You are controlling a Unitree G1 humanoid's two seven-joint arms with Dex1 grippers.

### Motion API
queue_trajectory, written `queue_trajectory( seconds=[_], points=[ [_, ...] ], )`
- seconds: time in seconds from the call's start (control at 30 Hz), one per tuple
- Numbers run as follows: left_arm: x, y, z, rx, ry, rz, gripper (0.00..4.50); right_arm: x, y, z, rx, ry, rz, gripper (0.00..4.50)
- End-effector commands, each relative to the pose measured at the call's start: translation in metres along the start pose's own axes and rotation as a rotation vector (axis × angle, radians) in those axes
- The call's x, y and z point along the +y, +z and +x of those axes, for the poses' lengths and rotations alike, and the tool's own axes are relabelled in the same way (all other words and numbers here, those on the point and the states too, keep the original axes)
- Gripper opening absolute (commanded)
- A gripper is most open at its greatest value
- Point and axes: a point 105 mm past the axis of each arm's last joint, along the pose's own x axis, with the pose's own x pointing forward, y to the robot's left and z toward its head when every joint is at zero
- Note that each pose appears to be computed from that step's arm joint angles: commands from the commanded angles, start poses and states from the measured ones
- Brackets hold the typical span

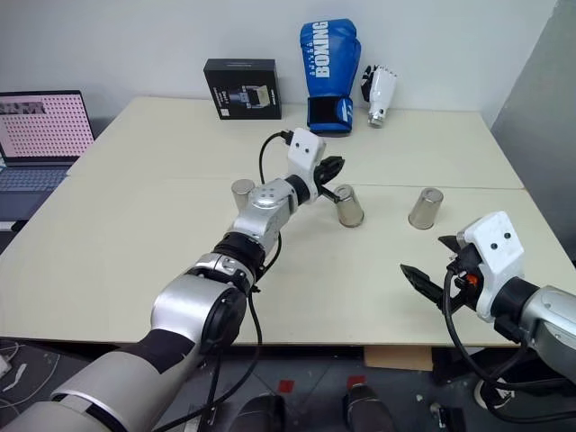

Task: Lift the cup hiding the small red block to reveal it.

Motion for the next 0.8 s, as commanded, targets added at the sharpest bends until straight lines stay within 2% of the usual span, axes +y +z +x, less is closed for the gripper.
queue_trajectory(
  seconds=[0.03,0.07,0.17,0.27,0.4,0.57,0.7,0.8],
  points=[
    [0.003,0.020,-0.009,-0.057,-0.026,0.033,0.40,-0.001,0.003,-0.002,-0.021,-0.007,-0.018,4.50],
    [0.003,0.020,-0.016,-0.059,-0.054,0.021,0.40,-0.001,0.002,-0.001,-0.020,-0.005,-0.013,4.50],
    [-0.005,0.013,-0.036,-0.038,-0.153,-0.033,0.87,-0.001,-0.001,0.002,-0.019,0.001,-0.005,4.50],
    [-0.011,-0.005,-0.053,0.030,-0.200,-0.044,1.58,-0.003,0.001,0.006,-0.034,-0.008,-0.004,4.50],
    [-0.015,-0.010,-0.079,0.063,-0.238,-0.035,2.45,-0.016,-0.002,0.020,-0.045,-0.073,0.021,4.50],
    [-0.011,-0.007,-0.126,0.130,-0.277,0.011,3.56,-0.018,-0.034,0.081,-0.015,-0.109,0.084,4.50],
    [0.000,-0.005,-0.152,0.188,-0.264,0.056,4.39,-0.021,-0.038,0.141,-0.056,-0.106,0.144,4.50],
    [0.005,0.000,-0.165,0.198,-0.241,0.059,4.45,-0.025,-0.031,0.177,-0.086,-0.106,0.135,4.50]
  ],
)
